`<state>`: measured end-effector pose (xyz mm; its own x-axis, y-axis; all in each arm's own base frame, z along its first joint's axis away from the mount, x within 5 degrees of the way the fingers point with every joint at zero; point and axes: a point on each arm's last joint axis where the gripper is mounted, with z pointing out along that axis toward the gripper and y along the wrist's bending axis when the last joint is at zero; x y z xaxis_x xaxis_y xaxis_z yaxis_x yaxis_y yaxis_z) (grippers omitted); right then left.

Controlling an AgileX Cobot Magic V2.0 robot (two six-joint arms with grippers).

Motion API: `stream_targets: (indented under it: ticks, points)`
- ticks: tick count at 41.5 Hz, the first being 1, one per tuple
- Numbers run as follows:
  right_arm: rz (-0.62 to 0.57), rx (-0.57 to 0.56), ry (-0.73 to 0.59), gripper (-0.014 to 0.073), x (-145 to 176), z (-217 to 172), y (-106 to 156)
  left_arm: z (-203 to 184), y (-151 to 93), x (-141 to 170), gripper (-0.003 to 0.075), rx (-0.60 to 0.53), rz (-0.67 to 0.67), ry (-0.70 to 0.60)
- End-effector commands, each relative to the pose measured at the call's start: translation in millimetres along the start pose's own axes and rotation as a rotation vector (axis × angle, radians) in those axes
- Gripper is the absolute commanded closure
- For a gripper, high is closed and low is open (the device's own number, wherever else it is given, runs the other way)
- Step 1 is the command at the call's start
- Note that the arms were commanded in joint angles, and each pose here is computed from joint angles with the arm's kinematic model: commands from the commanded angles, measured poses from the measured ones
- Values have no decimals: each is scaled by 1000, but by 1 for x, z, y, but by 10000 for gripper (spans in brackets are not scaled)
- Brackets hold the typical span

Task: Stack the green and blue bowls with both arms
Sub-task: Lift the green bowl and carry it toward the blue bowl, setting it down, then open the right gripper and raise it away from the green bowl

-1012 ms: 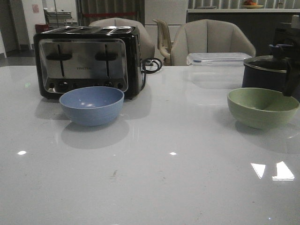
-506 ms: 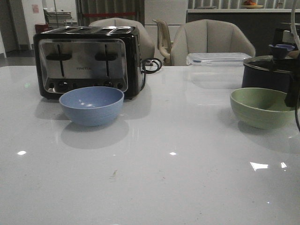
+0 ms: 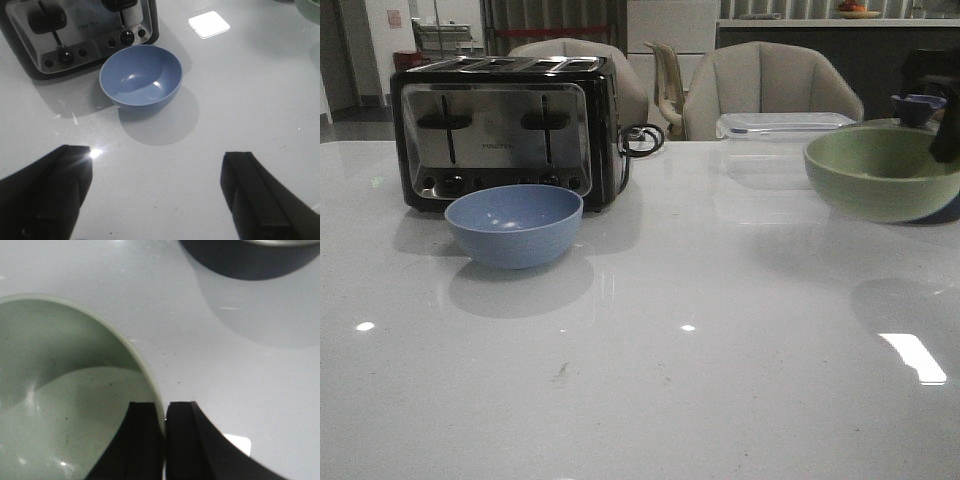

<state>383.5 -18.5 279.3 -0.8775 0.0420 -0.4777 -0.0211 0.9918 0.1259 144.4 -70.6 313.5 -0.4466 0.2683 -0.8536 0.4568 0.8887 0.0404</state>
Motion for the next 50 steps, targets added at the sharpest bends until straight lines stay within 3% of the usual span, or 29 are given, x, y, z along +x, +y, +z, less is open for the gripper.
stream_targets:
  ticks: [1,10,20,25,41,50]
  points:
    - [-73,-39,-150,541,-8,-55,28,-6,-1,-19,137,5,-2,-119]
    - [-228,-141,-142,541,12,-67,93,-6,-1,-19,137,5,-2,-119]
    - [-424,-230,-26,546,43,-29,167,-6,-1,-19,137,5,-2,-119]
    - [-463,-250,23,546,54,-3,191,-6,-1,-19,137,5,-2,-119]
    - [-440,-237,47,527,58,53,202,-6,-1,-19,137,5,-2,-119]
    - [-443,-235,26,286,54,50,202,-6,-1,-19,137,5,-2,-119]
